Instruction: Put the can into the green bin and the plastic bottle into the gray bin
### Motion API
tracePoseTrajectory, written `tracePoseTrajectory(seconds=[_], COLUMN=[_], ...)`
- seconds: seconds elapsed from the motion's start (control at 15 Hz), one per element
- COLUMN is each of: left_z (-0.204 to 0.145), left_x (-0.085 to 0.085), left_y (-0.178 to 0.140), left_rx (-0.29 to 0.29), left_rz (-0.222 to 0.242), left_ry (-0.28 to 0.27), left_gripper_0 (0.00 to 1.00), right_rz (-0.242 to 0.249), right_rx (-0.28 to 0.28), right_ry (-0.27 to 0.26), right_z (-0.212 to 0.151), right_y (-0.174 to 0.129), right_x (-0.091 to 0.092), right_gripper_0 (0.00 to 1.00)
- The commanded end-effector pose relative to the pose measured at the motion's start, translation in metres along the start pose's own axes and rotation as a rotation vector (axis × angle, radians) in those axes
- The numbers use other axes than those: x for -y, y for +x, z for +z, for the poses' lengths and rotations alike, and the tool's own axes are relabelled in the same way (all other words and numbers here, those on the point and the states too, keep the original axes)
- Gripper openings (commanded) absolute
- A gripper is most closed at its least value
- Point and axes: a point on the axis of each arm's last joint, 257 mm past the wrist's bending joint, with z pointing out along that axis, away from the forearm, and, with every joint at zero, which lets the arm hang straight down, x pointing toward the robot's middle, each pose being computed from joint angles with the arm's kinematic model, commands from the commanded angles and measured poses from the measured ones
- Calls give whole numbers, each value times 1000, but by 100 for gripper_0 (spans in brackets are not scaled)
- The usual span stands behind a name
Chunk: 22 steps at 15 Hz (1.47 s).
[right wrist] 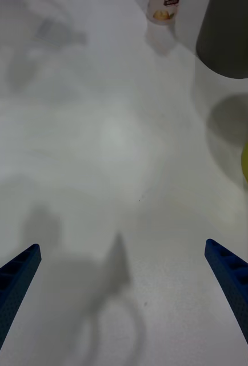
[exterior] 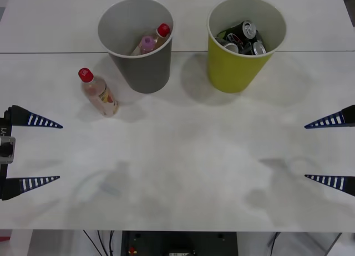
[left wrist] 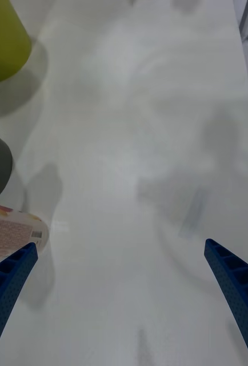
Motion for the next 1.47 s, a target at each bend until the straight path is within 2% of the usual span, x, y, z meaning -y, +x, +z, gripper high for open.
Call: tracePoseTrajectory(seconds=[0.07, 0.13, 0.4, 0.53, 0.6, 0.67, 0.8, 1.13, 1.4, 1.47], left_z=[0, 5, 3, 2, 4, 6, 10, 20, 28, 29], left_x=[0, 3, -2, -6, -8, -9, -12, -29, -42, -45], left_y=[0, 1, 0, 1, -2, -6, -8, -6, 2, 6], left_rx=[0, 13, 4, 2, 19, 44, 69, 96, 96, 94], left_rz=[0, -19, 0, -17, -44, -112, -185, -369, -434, -483], left_ry=[0, -5, 1, -11, -26, -39, -66, -155, -243, -265], left_gripper_0=[100, 100, 100, 100, 100, 100, 100, 100, 100, 100], right_rz=[0, 0, 0, 0, 0, 0, 0, 0, 0, 0], right_rx=[0, 0, 0, 0, 0, 0, 0, 0, 0, 0], right_ry=[0, 0, 0, 0, 0, 0, 0, 0, 0, 0], right_z=[0, 0, 0, 0, 0, 0, 0, 0, 0, 0], right_y=[0, 0, 0, 0, 0, 0, 0, 0, 0, 0], right_x=[0, 0, 0, 0, 0, 0, 0, 0, 0, 0], right_gripper_0=[100, 100, 100, 100, 100, 100, 100, 100, 100, 100])
